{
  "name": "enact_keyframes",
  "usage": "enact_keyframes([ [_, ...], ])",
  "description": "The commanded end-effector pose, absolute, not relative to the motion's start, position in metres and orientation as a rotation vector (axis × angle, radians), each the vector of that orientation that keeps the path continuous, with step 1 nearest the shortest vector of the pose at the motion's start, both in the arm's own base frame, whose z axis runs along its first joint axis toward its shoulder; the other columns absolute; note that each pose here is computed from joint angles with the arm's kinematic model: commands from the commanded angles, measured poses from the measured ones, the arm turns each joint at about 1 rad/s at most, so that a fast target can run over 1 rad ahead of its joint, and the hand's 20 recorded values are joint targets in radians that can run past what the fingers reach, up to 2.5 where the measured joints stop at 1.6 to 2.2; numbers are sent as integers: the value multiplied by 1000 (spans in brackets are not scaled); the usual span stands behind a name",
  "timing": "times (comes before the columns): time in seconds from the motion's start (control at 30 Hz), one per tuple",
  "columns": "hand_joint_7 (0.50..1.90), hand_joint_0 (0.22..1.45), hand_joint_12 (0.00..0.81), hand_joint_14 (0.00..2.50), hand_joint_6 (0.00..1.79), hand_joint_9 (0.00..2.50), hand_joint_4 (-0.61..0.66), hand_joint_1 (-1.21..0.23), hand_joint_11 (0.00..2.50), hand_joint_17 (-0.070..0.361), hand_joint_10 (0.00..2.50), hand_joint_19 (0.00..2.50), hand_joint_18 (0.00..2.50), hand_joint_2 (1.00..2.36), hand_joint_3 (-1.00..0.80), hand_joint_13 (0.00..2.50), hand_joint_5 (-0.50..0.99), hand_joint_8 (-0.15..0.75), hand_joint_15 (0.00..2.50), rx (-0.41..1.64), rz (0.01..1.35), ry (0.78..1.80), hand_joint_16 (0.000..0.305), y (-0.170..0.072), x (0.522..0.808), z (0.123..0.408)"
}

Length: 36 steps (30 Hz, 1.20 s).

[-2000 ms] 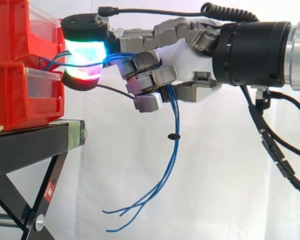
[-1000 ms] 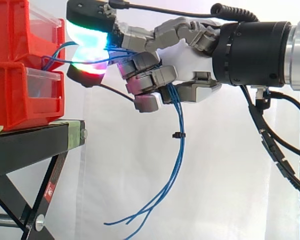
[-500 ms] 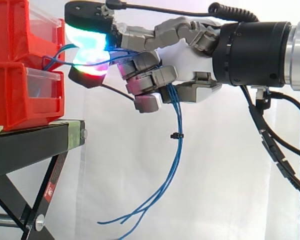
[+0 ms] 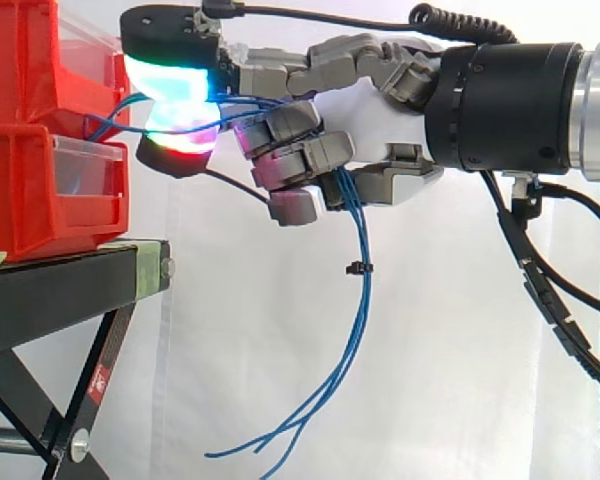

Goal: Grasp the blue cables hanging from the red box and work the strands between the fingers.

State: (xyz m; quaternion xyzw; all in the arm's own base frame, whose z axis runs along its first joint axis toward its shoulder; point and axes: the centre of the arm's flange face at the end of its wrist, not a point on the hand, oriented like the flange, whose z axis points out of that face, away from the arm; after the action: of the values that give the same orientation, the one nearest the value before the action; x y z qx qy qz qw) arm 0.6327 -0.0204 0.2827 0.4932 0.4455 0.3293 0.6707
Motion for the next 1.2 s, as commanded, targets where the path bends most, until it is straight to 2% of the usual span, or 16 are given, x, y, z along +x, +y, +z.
enact_keyframes([
  [0.0, 1099, 840, 418, 2500, 1512, 674, 215, -775, 2465, 102, 2500, 1281, 1373, 1013, -488, 998, -161, 376, 1322, 1115, 738, 1000, 45, -21, 632, 283],
  [0.07, 1127, 880, 418, 2500, 1504, 674, 159, -758, 2465, 102, 2500, 1281, 1373, 1014, -515, 998, -103, 376, 1322, 1116, 737, 999, 45, -21, 632, 283],
  [0.13, 1200, 994, 418, 2500, 1519, 674, 12, -753, 2465, 102, 2500, 1281, 1373, 1010, -183, 998, -103, 376, 1322, 1116, 736, 997, 45, -21, 632, 282],
  [0.2, 1464, 1149, 418, 2500, 1510, 674, -48, -738, 2465, 102, 2500, 1281, 1373, 1223, -121, 998, -78, 376, 1322, 1114, 737, 997, 45, -21, 633, 283],
  [0.23, 1350, 1249, 418, 2500, 1432, 674, 25, -697, 2465, 102, 2500, 1281, 1373, 1029, -4, 998, -8, 376, 1322, 1116, 737, 996, 45, -21, 633, 283],
  [0.3, 1587, 1249, 418, 2500, 213, 674, 216, -639, 2465, 102, 2500, 1281, 1373, 1010, -117, 998, 551, 376, 1322, 1115, 737, 998, 45, -21, 633, 283],
  [0.33, 1595, 1222, 418, 2500, 14, 674, 265, -640, 2465, 102, 2500, 1281, 1373, 1011, -137, 998, 607, 376, 1322, 1117, 737, 998, 45, -21, 632, 283],
  [0.47, 1144, 999, 418, 2500, 21, 674, 403, -625, 2465, 102, 2500, 1281, 1373, 1172, -140, 998, 576, 376, 1322, 1116, 735, 998, 45, -21, 632, 283],
  [0.57, 1504, 1223, 418, 2500, 5, 674, 186, -660, 2465, 102, 2500, 1281, 1373, 1015, -157, 998, 575, 376, 1322, 1116, 735, 998, 45, -21, 632, 283],
  [0.63, 1253, 1255, 418, 2500, 820, 674, 113, -698, 2465, 102, 2500, 1281, 1373, 1013, -207, 998, 276, 376, 1322, 1118, 736, 999, 45, -21, 632, 282],
  [0.7, 1093, 1108, 418, 2500, 1219, 674, 211, -784, 2465, 102, 2500, 1281, 1373, 1016, -177, 998, 33, 376, 1322, 1117, 737, 998, 45, -21, 632, 283],
  [0.87, 1175, 928, 418, 2500, 1403, 674, 82, -785, 2465, 102, 2500, 1281, 1373, 1008, -776, 998, -15, 376, 1322, 1117, 737, 998, 45, -21, 632, 283],
  [0.97, 1389, 1067, 418, 2500, 1563, 674, -217, -779, 2465, 102, 2500, 1281, 1373, 1015, -346, 998, -53, 376, 1322, 1117, 737, 998, 45, -21, 632, 283],
  [1.03, 1521, 1164, 418, 2500, 1551, 674, -103, -792, 2465, 102, 2500, 1281, 1373, 1002, -64, 998, -94, 376, 1322, 1117, 737, 998, 45, -21, 632, 283],
  [1.13, 1732, 1190, 418, 2500, 1200, 674, 100, -770, 2465, 102, 2500, 1281, 1373, 1221, -235, 998, 71, 376, 1322, 1117, 737, 998, 45, -21, 632, 283],
  [1.17, 1653, 1215, 418, 2500, 198, 674, 164, -700, 2465, 102, 2500, 1281, 1373, 1004, -139, 998, 465, 376, 1322, 1117, 737, 998, 45, -21, 632, 283],
])
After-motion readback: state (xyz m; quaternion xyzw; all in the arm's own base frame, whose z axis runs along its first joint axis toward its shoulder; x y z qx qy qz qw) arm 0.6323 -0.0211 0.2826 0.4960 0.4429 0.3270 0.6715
